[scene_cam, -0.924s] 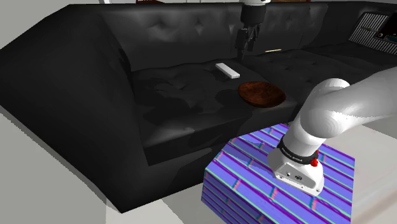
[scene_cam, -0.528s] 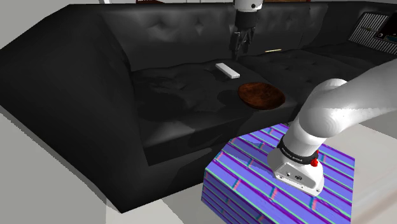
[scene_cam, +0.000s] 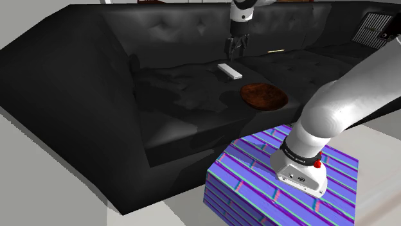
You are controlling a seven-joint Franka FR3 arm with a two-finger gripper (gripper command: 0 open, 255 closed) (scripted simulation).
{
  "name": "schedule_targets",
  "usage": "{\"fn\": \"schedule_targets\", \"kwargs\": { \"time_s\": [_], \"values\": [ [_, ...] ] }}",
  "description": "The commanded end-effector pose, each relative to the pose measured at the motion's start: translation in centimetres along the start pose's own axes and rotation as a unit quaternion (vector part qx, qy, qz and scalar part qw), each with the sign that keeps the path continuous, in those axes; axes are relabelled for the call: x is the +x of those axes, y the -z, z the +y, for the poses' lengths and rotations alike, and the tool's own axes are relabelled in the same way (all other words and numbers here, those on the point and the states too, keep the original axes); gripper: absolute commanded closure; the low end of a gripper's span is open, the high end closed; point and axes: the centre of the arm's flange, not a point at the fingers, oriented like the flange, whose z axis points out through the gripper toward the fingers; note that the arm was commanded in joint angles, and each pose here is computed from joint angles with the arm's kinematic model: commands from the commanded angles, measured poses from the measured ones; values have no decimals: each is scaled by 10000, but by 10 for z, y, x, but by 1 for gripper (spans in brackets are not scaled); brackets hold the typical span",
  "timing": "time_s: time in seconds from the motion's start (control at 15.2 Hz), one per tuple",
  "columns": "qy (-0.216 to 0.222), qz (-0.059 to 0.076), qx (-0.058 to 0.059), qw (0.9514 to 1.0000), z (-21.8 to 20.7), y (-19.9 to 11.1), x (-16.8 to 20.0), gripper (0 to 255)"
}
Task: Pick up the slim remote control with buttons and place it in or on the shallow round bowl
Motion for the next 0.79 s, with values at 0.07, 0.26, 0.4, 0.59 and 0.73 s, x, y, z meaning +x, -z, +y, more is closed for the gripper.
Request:
{"fn": "schedule_targets", "kwargs": {
  "time_s": [0.07,0.26,0.4,0.59,0.73],
  "values": [
    [-198,-22,24,9998,24,-19,29,0],
    [-394,-45,54,9992,51,-37,54,0],
    [-524,-60,74,9986,68,-50,70,0],
    [-719,-82,104,9973,96,-69,93,0],
    [-848,-97,124,9963,115,-81,108,0]
  ]
}}
